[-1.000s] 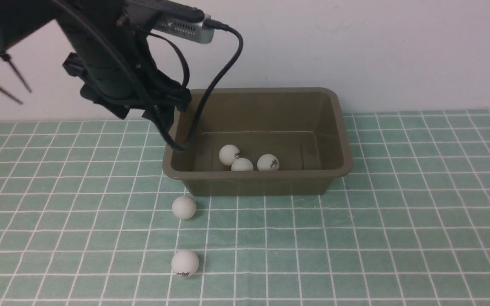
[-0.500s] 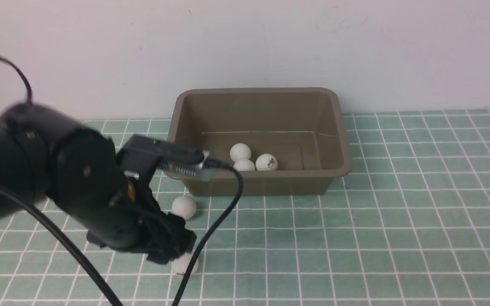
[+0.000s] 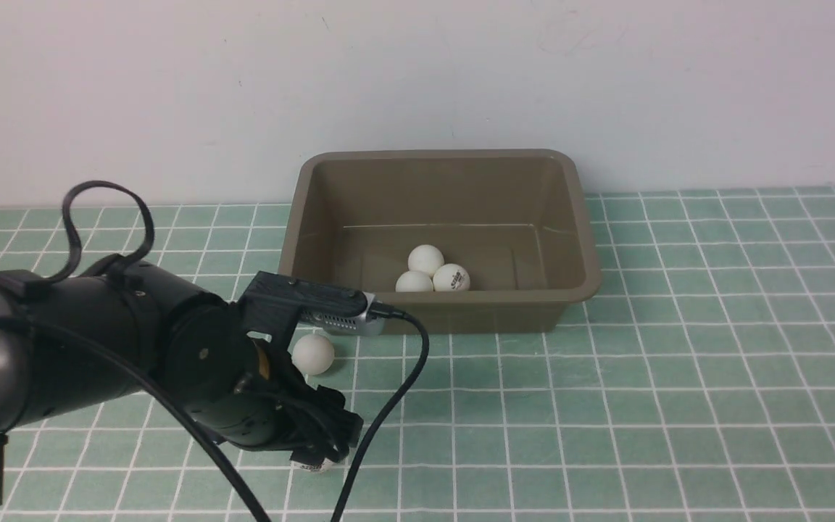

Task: Put the table tennis balls in the box on the green coffee tablecloth.
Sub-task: 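Reach for and grasp a ping pong ball on the table beside the basket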

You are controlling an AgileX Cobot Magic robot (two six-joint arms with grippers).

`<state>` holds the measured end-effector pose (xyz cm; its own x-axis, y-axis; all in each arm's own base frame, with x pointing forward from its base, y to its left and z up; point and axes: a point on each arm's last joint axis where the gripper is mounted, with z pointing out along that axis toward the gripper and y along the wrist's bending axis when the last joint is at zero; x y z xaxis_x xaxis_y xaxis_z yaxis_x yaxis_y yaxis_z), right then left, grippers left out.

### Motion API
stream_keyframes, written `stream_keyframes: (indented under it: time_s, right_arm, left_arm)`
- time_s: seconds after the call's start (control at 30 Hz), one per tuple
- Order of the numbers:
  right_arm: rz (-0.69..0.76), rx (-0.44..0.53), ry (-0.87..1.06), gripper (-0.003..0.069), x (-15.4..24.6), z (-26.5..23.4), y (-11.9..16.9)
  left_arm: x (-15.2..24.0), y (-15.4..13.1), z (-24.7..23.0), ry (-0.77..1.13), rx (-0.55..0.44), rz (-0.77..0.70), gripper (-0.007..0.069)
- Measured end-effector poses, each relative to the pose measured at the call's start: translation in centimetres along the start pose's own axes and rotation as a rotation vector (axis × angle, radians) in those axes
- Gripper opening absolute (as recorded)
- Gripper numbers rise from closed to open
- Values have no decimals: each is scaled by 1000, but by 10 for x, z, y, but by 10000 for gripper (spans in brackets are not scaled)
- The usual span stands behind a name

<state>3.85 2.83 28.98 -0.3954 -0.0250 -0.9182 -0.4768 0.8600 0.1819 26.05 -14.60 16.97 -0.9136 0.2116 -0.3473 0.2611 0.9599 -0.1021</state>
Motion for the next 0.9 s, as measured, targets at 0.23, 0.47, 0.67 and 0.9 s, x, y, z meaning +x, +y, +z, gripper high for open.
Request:
stream_keyframes:
  time_s: [0.23,0.47,0.67,0.9]
  right_arm:
    - [0,0,0,-18,0,0,0]
    - [0,0,0,-18,0,0,0]
    - [0,0,0,-18,0,0,0]
    - [-15,12,-1,-18,0,0,-1]
  left_arm:
    - [1,-2,20,21,16,-42,508]
    - [0,-2,23,40,13,-44,351]
    - [-18,-9,-14,101,9,-20,353]
    - [-52,-19,-61,38,33,71,353]
